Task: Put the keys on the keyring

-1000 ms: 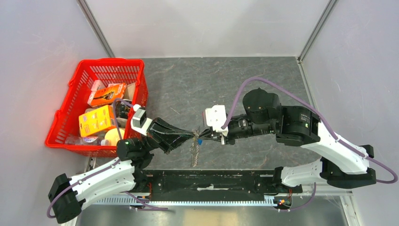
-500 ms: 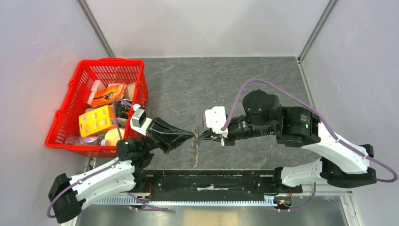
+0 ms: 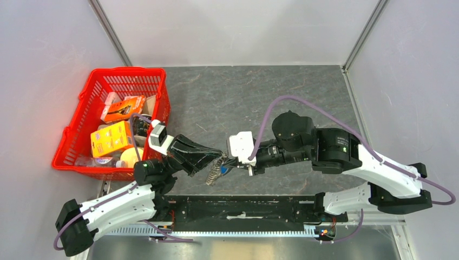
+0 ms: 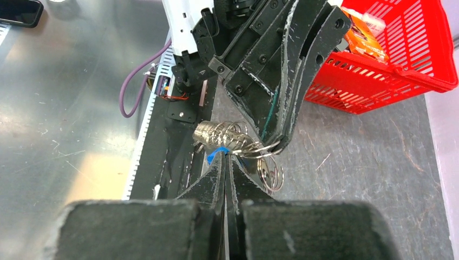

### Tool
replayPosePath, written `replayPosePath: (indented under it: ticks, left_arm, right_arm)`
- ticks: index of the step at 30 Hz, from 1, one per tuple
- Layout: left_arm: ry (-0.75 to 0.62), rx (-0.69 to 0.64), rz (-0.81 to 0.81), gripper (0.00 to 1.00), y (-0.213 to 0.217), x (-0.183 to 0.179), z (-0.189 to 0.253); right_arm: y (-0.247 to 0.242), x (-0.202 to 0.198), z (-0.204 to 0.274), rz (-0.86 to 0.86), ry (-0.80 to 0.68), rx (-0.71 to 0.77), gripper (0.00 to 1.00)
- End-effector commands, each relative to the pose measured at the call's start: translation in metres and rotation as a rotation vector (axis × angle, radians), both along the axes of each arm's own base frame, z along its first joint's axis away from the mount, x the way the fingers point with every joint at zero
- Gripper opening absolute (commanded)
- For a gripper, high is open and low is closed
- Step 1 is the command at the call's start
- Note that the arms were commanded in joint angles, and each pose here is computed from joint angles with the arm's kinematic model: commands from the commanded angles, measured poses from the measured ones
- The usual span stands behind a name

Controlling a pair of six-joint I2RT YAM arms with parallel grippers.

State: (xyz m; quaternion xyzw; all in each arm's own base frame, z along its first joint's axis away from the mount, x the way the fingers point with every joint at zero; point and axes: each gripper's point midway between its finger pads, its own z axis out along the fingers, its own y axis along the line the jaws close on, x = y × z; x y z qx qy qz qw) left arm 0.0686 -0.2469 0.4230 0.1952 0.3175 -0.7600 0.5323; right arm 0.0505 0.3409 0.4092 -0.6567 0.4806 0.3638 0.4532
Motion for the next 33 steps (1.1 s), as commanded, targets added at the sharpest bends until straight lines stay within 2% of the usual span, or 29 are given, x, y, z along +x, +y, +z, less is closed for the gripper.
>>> replayPosePath:
  ticks: [1,9,13,19,26,33]
  left_arm:
    - [0.021,-0.101,0.065,0.02,0.014,0.009,0.026]
    - [0.038,-0.108,0.078,0.02,0.016,0.012,0.024]
    - [0.038,-0.106,0.080,0.02,0.017,0.011,0.024]
    - [0.034,-0.111,0.084,0.02,0.020,0.009,0.025]
    - [0.028,-0.121,0.089,0.02,0.023,0.008,0.027]
    - [0.025,-0.125,0.089,0.02,0.024,0.008,0.030]
  right_arm:
    - [0.006,-0.010,-0.002,0.017,-0.001,0.007,0.00]
    - [0.010,-0.010,-0.005,-0.018,-0.032,-0.013,0.00]
    - [0.002,-0.008,0.008,-0.055,-0.021,0.022,0.14]
    - [-0.021,-0.010,0.033,-0.094,0.023,0.097,0.27]
    - [-0.047,-0.006,0.063,-0.169,0.069,0.202,0.31]
    - [-0.030,0.010,0.069,-0.273,0.115,0.204,0.31]
